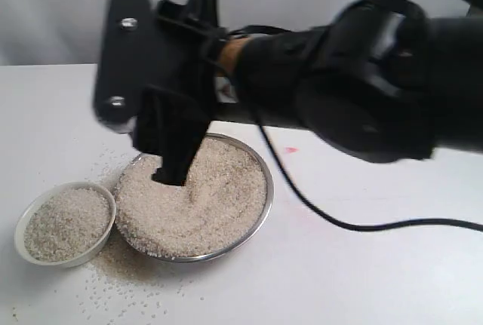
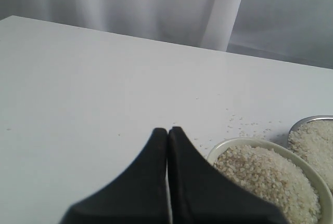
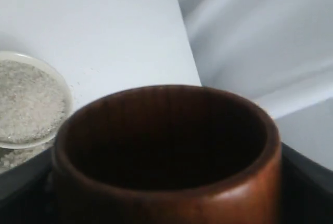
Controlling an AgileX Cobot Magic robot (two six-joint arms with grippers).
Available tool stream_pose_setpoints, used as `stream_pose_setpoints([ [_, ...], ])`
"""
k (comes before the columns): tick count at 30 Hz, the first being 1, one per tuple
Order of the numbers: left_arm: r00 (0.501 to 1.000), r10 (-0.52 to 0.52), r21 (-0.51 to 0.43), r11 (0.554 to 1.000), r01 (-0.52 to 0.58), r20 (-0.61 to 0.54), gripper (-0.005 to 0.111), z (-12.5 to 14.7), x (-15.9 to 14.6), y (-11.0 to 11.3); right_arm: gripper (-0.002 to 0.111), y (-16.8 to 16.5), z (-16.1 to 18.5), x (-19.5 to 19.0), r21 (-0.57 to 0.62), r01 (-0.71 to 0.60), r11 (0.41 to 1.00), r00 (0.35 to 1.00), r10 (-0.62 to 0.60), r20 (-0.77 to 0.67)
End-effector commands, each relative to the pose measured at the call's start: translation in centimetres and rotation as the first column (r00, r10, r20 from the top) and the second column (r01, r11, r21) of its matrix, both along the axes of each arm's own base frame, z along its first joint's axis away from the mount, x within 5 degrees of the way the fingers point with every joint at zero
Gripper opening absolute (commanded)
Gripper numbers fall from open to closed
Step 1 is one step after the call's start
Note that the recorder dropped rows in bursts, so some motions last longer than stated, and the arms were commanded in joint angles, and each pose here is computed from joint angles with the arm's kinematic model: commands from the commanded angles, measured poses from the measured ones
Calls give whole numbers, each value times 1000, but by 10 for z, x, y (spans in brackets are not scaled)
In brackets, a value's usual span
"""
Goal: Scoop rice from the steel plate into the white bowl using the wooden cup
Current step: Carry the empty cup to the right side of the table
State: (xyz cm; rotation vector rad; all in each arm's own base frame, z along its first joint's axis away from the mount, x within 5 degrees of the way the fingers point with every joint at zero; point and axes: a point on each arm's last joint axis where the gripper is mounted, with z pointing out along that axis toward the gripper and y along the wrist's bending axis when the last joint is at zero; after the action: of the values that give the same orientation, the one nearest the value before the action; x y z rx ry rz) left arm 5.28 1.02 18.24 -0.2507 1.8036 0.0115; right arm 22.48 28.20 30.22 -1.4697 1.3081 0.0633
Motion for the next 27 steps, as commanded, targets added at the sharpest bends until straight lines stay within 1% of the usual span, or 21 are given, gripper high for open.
stream_pose_setpoints([
  [1,1000,-8,-7,1000,8,8,0,1,0,-1,0,-63,1,-8,228,110,967,994,-113,-1],
  [2,1000,-8,-7,1000,8,8,0,1,0,-1,0,-83,1,-11,287,146,947,989,-150,-8],
  [3,1000,-8,-7,1000,8,8,0,1,0,-1,0,-92,-1,-12,316,164,935,986,-165,-21],
  [4,1000,-8,-7,1000,8,8,0,1,0,-1,0,-105,-4,-14,370,194,909,981,-184,-62],
  [5,1000,-8,-7,1000,8,8,0,1,0,-1,0,-114,-5,-14,384,220,897,975,-201,-90],
  [6,1000,-8,-7,1000,8,8,0,1,0,-1,0,-125,-10,-14,411,272,870,961,-227,-156],
  [9,1000,-8,-7,1000,8,8,0,1,0,-1,0,-145,-31,-8,396,374,838,923,-295,-246],
  [13,1000,-8,-7,1000,8,8,0,1,0,-1,0,-167,-54,2,487,477,732,873,-328,-362],
  [14,1000,-8,-7,1000,8,8,0,1,0,-1,0,-171,-58,3,497,500,710,860,-340,-380],
  [16,1000,-8,-7,1000,8,8,0,1,0,-1,0,-178,-67,7,519,559,646,825,-369,-428],
  [18,1000,-8,-7,1000,8,8,0,1,0,-1,0,-183,-76,11,527,593,608,802,-388,-454],
  [20,1000,-8,-7,1000,8,8,0,1,0,-1,0,-183,-86,14,518,605,605,792,-391,-469],
  [21,1000,-8,-7,1000,8,8,0,1,0,-1,0,-183,-92,16,504,626,596,775,-400,-490],
  [24,1000,-8,-7,1000,8,8,0,1,0,-1,0,-184,-109,25,484,681,550,726,-424,-541],
  [27,1000,-8,-7,1000,8,8,0,1,0,-1,0,-184,-125,32,472,691,547,718,-447,-533],
])
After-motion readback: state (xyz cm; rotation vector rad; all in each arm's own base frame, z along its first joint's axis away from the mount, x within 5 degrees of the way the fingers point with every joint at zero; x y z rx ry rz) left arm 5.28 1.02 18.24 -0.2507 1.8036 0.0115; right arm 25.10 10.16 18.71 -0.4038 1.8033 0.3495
